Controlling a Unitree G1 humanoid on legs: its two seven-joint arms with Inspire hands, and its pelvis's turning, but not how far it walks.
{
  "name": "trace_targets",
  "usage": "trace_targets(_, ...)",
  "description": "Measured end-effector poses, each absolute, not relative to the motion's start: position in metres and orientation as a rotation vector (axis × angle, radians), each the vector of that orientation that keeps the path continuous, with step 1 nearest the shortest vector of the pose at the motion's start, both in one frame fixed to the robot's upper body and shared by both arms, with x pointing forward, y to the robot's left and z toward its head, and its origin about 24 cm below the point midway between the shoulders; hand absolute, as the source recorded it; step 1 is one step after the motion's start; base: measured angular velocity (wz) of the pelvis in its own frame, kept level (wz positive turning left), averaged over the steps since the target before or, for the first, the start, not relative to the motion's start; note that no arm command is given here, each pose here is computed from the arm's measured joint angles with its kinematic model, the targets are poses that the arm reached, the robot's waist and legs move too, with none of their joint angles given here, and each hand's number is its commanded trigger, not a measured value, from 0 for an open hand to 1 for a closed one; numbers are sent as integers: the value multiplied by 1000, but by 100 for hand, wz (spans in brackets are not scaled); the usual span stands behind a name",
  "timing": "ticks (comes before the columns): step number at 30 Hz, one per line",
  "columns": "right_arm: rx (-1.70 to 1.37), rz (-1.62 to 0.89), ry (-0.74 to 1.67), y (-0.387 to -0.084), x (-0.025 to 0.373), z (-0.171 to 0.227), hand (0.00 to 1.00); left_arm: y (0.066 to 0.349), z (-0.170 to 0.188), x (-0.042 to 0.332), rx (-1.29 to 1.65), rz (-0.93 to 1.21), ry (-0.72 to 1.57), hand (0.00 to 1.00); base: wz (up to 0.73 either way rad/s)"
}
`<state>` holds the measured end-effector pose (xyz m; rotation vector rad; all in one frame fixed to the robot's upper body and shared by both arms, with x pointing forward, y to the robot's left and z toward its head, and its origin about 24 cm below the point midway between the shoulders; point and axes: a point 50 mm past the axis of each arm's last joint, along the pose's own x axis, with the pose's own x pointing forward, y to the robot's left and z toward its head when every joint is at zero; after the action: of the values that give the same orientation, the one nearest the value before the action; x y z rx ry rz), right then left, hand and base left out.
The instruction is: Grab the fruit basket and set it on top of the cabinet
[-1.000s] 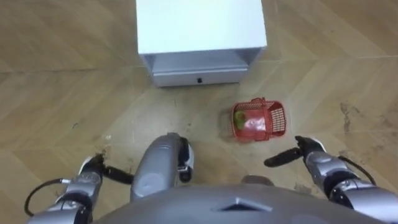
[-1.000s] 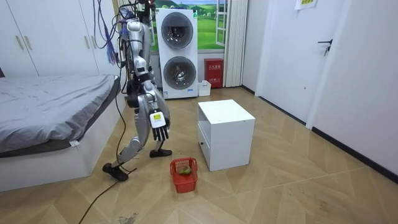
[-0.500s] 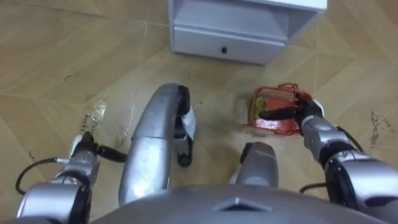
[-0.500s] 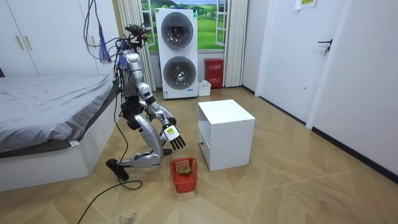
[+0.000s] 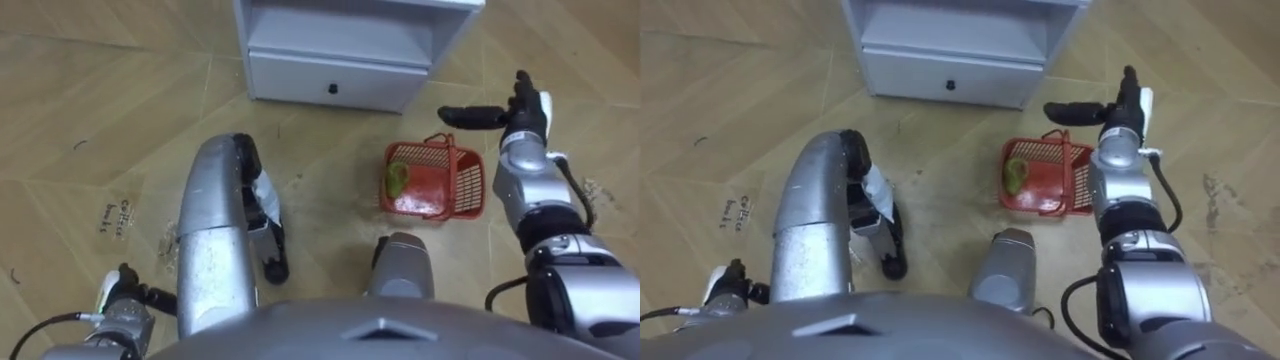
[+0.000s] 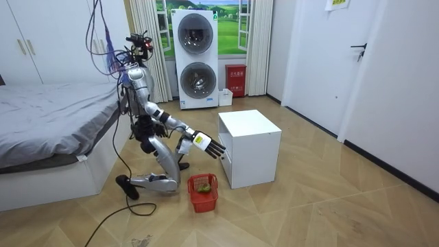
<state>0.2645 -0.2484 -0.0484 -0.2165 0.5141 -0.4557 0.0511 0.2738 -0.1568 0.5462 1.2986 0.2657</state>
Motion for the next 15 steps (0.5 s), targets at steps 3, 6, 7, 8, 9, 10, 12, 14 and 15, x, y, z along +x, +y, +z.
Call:
trace_targets(3, -231, -481, 456, -252, 272, -37, 0, 272, -158, 42, 558, 236, 1316, 0, 1)
trace_targets(6, -230, -472, 410, -248, 284, -27, 0, 271, -159, 36, 549, 214, 1329, 0, -31)
trace_targets(7, -240, -458, 404, -246, 287, -26, 0, 271, -160, 28, 546, 209, 1353, 0, -32)
trace_targets(8, -240, -459, 407, -246, 285, -27, 0, 273, -160, 25, 551, 205, 1362, 0, 27)
trace_targets(9, -255, -486, 415, -255, 281, -28, 0, 275, -159, 30, 564, 189, 1355, 0, 69)
trace_targets(10, -296, -519, 405, -271, 280, -22, 0, 267, -160, 42, 552, 160, 1327, 0, 53)
trace_targets(12, -315, -512, 404, -274, 286, -18, 0, 255, -163, 54, 517, 114, 1284, 0, -18)
trace_targets(14, -334, -458, 440, -265, 286, -26, 0, 252, -164, 52, 516, 98, 1292, 0, -37)
trace_targets(15, -346, -431, 467, -262, 283, -32, 0, 252, -164, 49, 515, 98, 1299, 0, -37)
